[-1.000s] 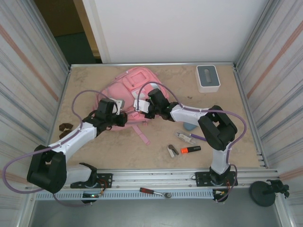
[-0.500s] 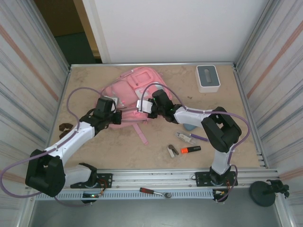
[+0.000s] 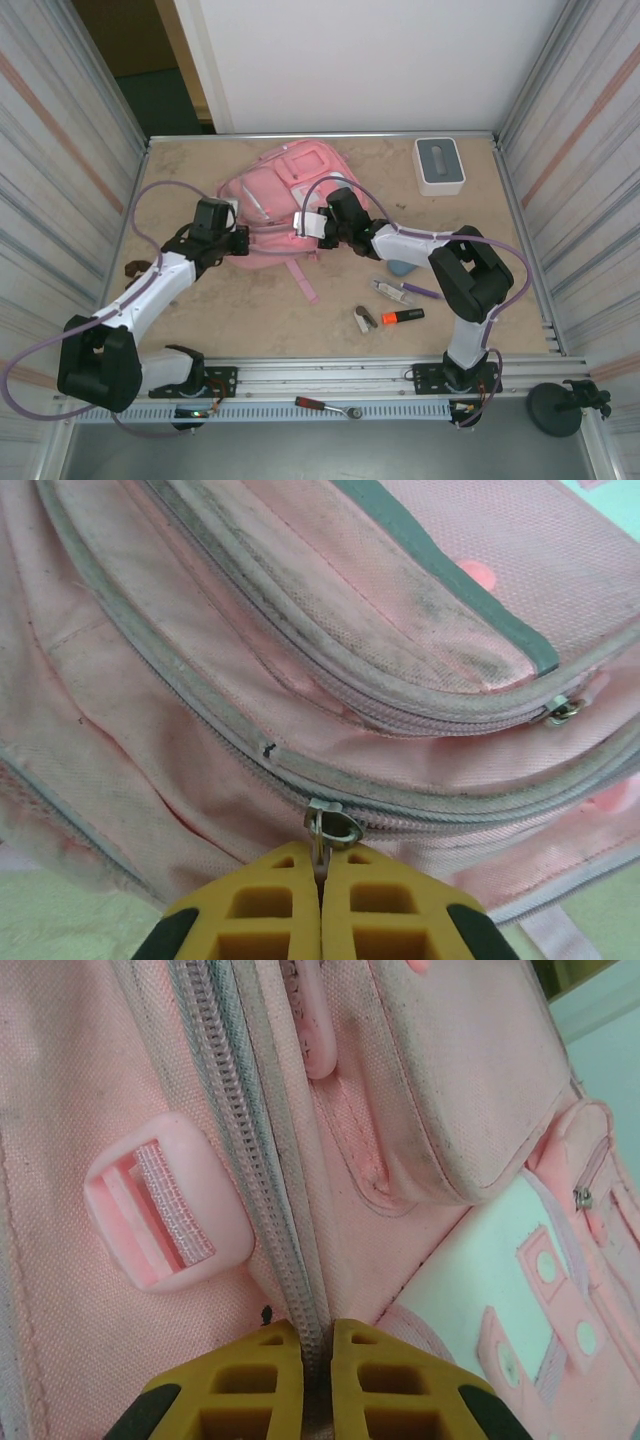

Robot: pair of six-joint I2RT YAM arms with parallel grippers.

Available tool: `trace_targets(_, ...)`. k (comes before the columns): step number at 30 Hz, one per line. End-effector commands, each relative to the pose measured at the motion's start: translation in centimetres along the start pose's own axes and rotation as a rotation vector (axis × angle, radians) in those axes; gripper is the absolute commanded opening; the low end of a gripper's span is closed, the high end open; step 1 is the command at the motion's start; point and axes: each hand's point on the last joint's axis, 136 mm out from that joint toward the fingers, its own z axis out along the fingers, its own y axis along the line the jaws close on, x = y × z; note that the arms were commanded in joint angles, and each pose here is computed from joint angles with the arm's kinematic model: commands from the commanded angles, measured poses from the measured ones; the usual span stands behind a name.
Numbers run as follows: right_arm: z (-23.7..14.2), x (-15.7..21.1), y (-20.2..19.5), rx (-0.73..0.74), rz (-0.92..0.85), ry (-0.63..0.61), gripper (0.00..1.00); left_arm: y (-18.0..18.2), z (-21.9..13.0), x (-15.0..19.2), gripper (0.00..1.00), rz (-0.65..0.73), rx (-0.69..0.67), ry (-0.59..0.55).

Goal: Pack the student bag

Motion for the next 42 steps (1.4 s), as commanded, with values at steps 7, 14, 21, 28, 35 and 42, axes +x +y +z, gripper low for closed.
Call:
trace_targets(7,-5.4,-1.2,0.0,-0.090,0.333,-0.022,0.42,-5.4,-2.8,-2.4,0.00,0.024,0.239,-0.099)
trace_targets(14,-5.1,-6.0,2.0,-0.136,0.353,-0.154,0.50,-6.3,-3.3,-2.3,0.00,0.031,0.270,-0.100)
trace_targets(21,-1.9,-8.4,2.4,-0.110,0.263,-0.174,0.51,-6.6,-3.4,-2.1,0.00,0.039,0.279,-0.100)
trace_targets(28,0.3,-8.7,2.0,-0.045,0.177,-0.139,0.49,-6.6,-3.1,-1.9,0.00,0.039,0.278,-0.097)
trace_targets(35,0.8,-8.1,0.6,0.086,0.135,-0.122,0.39,-6.4,-2.8,-1.7,0.00,0.036,0.269,-0.094)
trace_targets(42,0.7,-8.0,0.0,0.182,0.082,-0.119,0.14,-6.0,-2.7,-1.8,0.00,0.032,0.252,-0.097)
